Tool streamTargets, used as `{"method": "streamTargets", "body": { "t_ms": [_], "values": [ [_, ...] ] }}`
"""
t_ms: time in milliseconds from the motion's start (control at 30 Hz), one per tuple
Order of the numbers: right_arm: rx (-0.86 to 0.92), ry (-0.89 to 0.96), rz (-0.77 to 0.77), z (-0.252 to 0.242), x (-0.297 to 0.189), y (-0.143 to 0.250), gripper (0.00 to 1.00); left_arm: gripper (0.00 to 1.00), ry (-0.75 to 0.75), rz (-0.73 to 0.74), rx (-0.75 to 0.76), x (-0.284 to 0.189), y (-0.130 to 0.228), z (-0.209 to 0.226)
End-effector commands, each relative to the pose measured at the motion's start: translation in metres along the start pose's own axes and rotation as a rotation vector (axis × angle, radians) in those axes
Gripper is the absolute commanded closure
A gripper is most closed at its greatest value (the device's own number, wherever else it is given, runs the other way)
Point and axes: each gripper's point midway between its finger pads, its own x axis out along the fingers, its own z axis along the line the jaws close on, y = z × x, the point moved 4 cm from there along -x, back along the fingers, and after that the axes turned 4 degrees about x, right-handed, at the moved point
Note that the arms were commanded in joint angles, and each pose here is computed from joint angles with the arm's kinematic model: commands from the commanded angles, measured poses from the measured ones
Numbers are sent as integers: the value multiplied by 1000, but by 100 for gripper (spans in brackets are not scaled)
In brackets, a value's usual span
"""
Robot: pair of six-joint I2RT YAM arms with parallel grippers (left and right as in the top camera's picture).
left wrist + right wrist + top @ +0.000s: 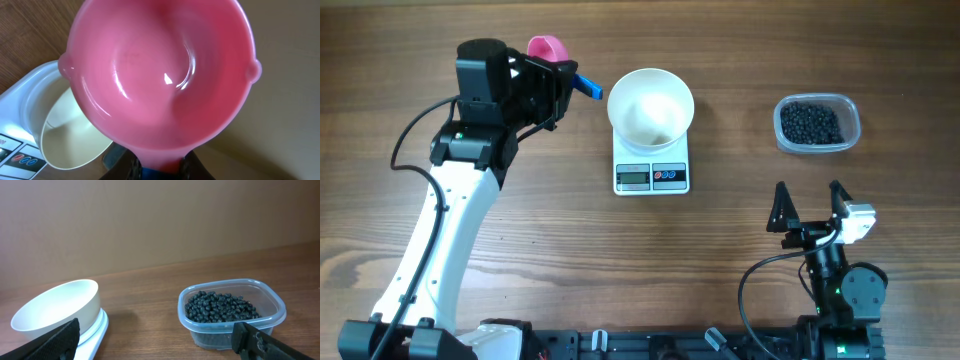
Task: Scoop item into bowl and weigh 150g on scale
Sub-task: 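Lift the pink scoop with the left gripper toward the bowl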
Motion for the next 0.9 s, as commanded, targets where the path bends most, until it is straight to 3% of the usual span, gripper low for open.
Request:
{"method": "streamTargets", "body": {
  "t_ms": [0, 167, 333, 467, 567, 733, 867],
  "values": [
    [2, 4, -28, 0, 0, -5, 0, 96, 29, 8, 3, -6, 3, -10],
    [-9, 44, -59, -5, -1, -11, 0, 96, 36, 46, 3, -6, 8, -10],
    [-29, -149, -127, 24, -5, -31, 0, 96, 46, 125, -53, -7, 18, -12],
    [-36, -173, -214, 39, -16, -79, 0, 96, 41, 153, -181, -8, 21, -13],
    [-40, -180, -235, 50, -21, -117, 0, 96, 64, 174, -194, -8, 23, -18],
    [-35, -196, -152, 71, 3, -180, 0, 96, 114, 180, -228, -9, 22, -30],
    [-6, -260, 45, 90, 45, -209, 0, 96, 205, 169, -217, -12, 19, -49]
  ]
}}
